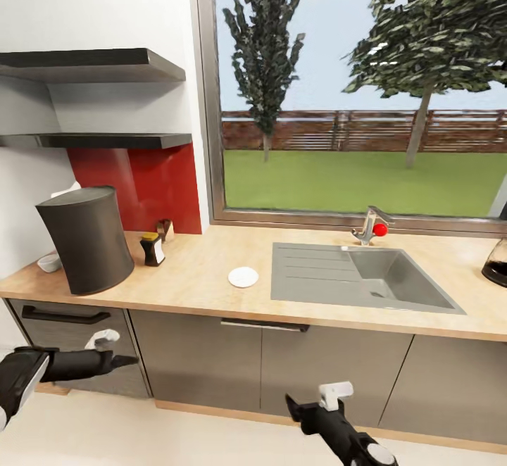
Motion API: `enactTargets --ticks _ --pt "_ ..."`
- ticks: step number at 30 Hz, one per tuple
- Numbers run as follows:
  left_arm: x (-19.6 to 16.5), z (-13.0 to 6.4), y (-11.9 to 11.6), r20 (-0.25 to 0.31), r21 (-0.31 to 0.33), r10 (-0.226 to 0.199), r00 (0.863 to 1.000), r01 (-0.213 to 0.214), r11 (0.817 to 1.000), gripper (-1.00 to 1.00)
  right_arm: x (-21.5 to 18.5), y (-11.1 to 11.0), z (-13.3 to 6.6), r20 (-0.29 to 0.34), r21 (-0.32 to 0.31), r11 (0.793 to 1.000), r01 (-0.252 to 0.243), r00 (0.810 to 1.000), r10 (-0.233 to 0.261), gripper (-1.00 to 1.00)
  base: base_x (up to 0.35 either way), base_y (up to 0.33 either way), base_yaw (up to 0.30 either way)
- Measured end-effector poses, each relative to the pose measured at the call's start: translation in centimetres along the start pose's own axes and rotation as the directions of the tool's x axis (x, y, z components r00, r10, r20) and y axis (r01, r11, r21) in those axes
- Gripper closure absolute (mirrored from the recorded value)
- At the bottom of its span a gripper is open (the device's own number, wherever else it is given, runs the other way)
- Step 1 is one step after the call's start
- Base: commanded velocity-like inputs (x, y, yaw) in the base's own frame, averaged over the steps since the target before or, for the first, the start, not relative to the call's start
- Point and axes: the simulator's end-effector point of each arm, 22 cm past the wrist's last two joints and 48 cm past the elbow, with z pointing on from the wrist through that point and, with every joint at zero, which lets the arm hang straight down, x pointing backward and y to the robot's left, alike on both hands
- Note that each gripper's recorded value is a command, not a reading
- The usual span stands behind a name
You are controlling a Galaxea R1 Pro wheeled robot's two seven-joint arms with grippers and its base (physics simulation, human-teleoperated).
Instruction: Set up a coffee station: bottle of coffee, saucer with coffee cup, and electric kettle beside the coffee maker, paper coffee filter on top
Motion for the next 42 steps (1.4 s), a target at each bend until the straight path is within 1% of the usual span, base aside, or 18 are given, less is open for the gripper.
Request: enactTargets --ticks 1,3,4,5,6,8,10,14,16,19,21,23,25,29,33,36,40,42 --pt "-0.6 -0.1 -0.2 0.006 0.004 0.003 1.0 -0.003 1.0 -1.0 -0.8 0.1 -0.2 0.011 -0.005 1.0 -0.016 1.0 0.016 -1.0 0.0 0.0 0.0" --pt "-2.9 -0.5 -1.0 0.029 0.018 0.009 1.0 -0.009 1.0 -1.0 -3.5 1.0 -0.8 0.049 -0.043 0.995 -0.092 0.994 0.094 -1.0 0.0 0.0 0.0" --pt "-3.4 -0.6 -1.2 0.031 0.02 0.007 0.999 -0.007 1.0 -1.0 -4.1 1.3 -1.0 0.056 -0.056 0.992 -0.113 0.992 0.116 -1.0 0.0 0.0 0.0" --pt "-4.2 -0.7 -1.5 0.033 0.026 -0.004 0.999 0.003 1.0 -1.0 -5.1 2.0 -1.3 0.062 -0.085 0.985 -0.15 0.986 0.156 -1.0 0.0 0.0 0.0" --pt "-4.4 -0.7 -1.7 0.031 0.028 -0.012 0.999 0.011 1.0 -1.0 -5.5 2.4 -1.5 0.062 -0.1 0.981 -0.168 0.983 0.175 -1.0 0.0 0.0 0.0" --pt "-5.3 -0.8 -2.5 0.025 0.044 -0.039 0.999 0.038 0.998 -1.0 -7.3 3.5 -1.7 0.058 -0.155 0.96 -0.232 0.968 0.244 -1.0 0.0 0.0 0.0" --pt "-6.4 -1.0 -3.4 0.033 0.064 -0.04 0.999 0.038 0.997 -1.0 -9.3 4.3 -1.5 0.067 -0.192 0.947 -0.256 0.96 0.273 -1.0 0.0 0.0 0.0" --pt "-8.8 -1.9 -5.5 0.059 0.117 -0.018 0.998 0.011 0.993 -1.0 -14.1 5.4 -1.1 0.105 -0.26 0.928 -0.268 0.947 0.303 -1.0 0.0 0.0 0.0" --pt "-9.6 -2.2 -6.3 0.06 0.137 -0.027 0.998 0.019 0.99 -1.0 -16.4 6.0 -1.1 0.118 -0.293 0.916 -0.273 0.941 0.318 -1.0 0.0 0.0 0.0" --pt "-10.7 -2.8 -7.3 0.049 0.154 -0.064 0.997 0.055 0.987 -1.0 -20.2 7.4 -1.2 0.128 -0.359 0.889 -0.283 0.929 0.347 -1.0 0.0 0.0 0.0" --pt "-11.3 -3.2 -7.8 0.05 0.158 -0.071 0.996 0.062 0.985 -1.0 -22.6 8.1 -1.3 0.135 -0.392 0.876 -0.282 0.924 0.358 -1.0 0.0 0.0 0.0" --pt "-12.3 -3.7 -8.4 0.062 0.162 -0.064 0.996 0.053 0.985 -1.0 -24.6 8.4 -1.2 0.14 -0.402 0.872 -0.281 0.922 0.362 -1.0 0.0 0.0 0.0" --pt "-13.6 -4.3 -9.2 0.079 0.166 -0.053 0.995 0.039 0.985 -1.0 -26.9 8.2 -0.7 0.149 -0.387 0.877 -0.286 0.919 0.366 -1.0 0.0 0.0 0.0" --pt "-14.8 -4.4 -10.5 0.076 0.184 -0.074 0.994 0.058 0.981 -1.0 -30.1 7.8 -0.2 0.166 -0.368 0.876 -0.313 0.905 0.392 -1.0 0.0 0.0 0.0" --pt "-15.3 -3.7 -12.1 0.069 0.211 -0.078 0.994 0.062 0.975 -1.0 -32.8 7.3 0.1 0.17 -0.356 0.857 -0.373 0.876 0.452 -1.0 0.0 0.0 0.0" --pt "-16.6 -3.3 -13.8 0.078 0.231 -0.066 0.995 0.046 0.972 -1.0 -34.5 7.3 -0.3 0.17 -0.366 0.831 -0.42 0.847 0.503 -1.0 0.0 0.0 0.0" --pt "-17.6 -3.3 -14.7 0.086 0.242 -0.06 0.994 0.037 0.97 -1.0 -35.3 7.8 -0.8 0.154 -0.399 0.798 -0.452 0.825 0.544 -1.0 0.0 0.0 0.0" --pt "-17.6 -3.3 -14.7 0.086 0.243 -0.061 0.994 0.039 0.969 -1.0 -35.5 7.9 -0.8 0.149 -0.404 0.792 -0.458 0.821 0.551 -1.0 0.0 0.0 0.0"
